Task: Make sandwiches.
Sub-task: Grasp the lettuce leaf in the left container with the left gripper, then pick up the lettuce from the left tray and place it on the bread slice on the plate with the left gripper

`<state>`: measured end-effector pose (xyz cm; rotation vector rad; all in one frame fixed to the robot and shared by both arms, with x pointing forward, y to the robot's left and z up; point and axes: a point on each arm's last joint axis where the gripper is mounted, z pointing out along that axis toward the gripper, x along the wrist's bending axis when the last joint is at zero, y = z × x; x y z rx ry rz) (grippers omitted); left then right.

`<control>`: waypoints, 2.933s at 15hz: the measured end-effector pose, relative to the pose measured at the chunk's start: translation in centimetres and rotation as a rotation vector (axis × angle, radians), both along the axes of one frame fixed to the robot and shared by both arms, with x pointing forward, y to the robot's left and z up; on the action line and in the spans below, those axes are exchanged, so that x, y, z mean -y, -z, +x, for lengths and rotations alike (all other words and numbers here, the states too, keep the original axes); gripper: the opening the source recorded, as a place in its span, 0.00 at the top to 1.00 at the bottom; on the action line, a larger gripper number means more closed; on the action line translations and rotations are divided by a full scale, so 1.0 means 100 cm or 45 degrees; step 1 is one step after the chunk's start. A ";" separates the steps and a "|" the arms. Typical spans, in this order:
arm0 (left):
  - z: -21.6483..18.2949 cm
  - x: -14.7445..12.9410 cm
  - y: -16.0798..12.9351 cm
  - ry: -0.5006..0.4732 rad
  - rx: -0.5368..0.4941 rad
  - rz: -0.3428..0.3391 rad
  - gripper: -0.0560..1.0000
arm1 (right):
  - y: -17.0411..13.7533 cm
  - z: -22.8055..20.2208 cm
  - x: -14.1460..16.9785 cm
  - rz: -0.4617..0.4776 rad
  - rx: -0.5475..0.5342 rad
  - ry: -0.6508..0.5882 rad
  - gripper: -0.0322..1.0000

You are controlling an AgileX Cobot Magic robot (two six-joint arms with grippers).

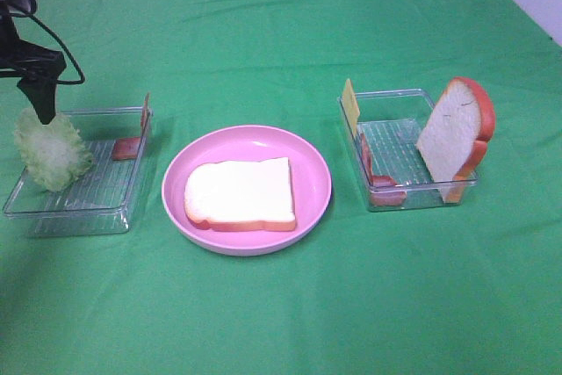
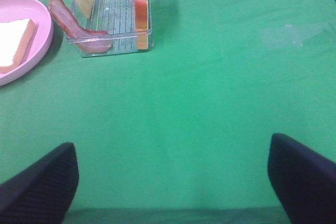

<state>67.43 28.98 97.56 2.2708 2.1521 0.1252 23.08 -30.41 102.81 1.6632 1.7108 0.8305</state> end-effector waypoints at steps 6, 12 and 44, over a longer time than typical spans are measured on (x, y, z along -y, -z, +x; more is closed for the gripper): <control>0.009 0.002 0.039 -0.008 -0.103 -0.019 0.15 | 0.000 0.000 0.000 0.000 0.000 0.000 0.07; 0.009 0.003 0.045 -0.017 -0.118 -0.027 0.52 | 0.000 0.000 0.000 0.000 0.000 0.000 0.07; 0.016 0.024 -0.059 -0.044 0.246 -0.270 0.94 | 0.000 0.000 0.000 0.000 0.000 0.000 0.07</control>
